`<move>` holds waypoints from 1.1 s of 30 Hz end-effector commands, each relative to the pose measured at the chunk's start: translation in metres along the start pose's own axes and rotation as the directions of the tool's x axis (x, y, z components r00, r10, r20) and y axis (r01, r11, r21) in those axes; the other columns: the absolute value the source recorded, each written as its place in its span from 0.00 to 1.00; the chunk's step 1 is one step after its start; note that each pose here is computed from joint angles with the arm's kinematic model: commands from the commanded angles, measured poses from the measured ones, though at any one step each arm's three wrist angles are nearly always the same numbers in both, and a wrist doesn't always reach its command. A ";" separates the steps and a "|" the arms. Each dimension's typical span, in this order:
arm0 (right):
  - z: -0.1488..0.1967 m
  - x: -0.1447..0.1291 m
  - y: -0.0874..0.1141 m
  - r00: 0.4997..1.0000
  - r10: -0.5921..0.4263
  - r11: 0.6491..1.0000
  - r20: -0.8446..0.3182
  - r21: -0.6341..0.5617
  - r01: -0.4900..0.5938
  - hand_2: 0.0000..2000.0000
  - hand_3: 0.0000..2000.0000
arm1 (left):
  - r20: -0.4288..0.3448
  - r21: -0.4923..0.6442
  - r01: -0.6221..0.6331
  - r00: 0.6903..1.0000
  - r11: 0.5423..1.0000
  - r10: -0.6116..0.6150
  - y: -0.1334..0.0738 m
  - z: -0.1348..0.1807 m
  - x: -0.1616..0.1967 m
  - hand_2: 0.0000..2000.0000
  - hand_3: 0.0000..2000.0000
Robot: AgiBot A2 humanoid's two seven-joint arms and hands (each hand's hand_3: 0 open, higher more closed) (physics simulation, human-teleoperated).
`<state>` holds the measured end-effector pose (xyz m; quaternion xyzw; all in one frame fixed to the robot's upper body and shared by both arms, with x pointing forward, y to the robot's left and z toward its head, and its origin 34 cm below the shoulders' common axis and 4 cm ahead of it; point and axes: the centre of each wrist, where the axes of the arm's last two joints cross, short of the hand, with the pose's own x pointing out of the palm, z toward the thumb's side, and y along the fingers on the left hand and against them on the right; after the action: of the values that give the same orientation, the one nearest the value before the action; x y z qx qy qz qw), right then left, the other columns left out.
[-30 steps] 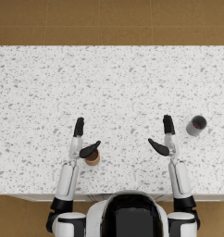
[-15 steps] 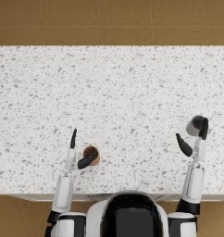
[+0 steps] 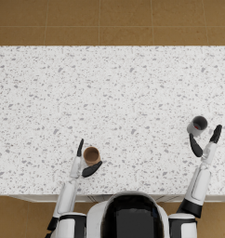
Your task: Pick up two cups and pour the berry on the right into the cup on the left
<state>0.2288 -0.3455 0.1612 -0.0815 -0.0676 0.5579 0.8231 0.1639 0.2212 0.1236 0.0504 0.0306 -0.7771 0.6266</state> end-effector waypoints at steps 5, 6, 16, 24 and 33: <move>-0.044 0.002 -0.022 1.000 -0.014 0.986 0.012 0.169 0.012 0.00 0.00 | 0.025 -0.071 0.008 1.000 0.997 -0.006 0.005 -0.021 0.006 0.00 0.00; -0.047 0.003 -0.025 1.000 -0.014 0.984 0.015 0.179 0.011 0.00 0.00 | 0.026 -0.071 0.006 1.000 0.997 -0.004 0.005 -0.021 0.006 0.00 0.00; -0.074 -0.001 -0.040 0.997 -0.068 0.955 0.040 0.292 0.053 0.00 0.00 | 0.048 -0.073 0.006 0.999 0.997 -0.003 0.008 -0.023 0.011 0.00 0.00; -0.082 0.013 -0.050 0.997 -0.047 0.944 0.054 0.328 0.027 0.00 0.00 | 0.068 -0.074 0.010 0.998 0.997 -0.005 0.013 -0.026 0.017 0.00 0.00; -0.088 0.020 -0.056 0.996 -0.060 0.933 0.064 0.359 0.033 0.00 0.00 | 0.084 -0.098 -0.002 0.996 0.995 0.010 0.017 -0.034 0.018 0.00 0.00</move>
<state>0.2978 -0.3516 0.0807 0.0967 0.0085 0.5413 0.8352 0.1759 0.2038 0.0888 -0.0130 0.0418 -0.7751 0.6303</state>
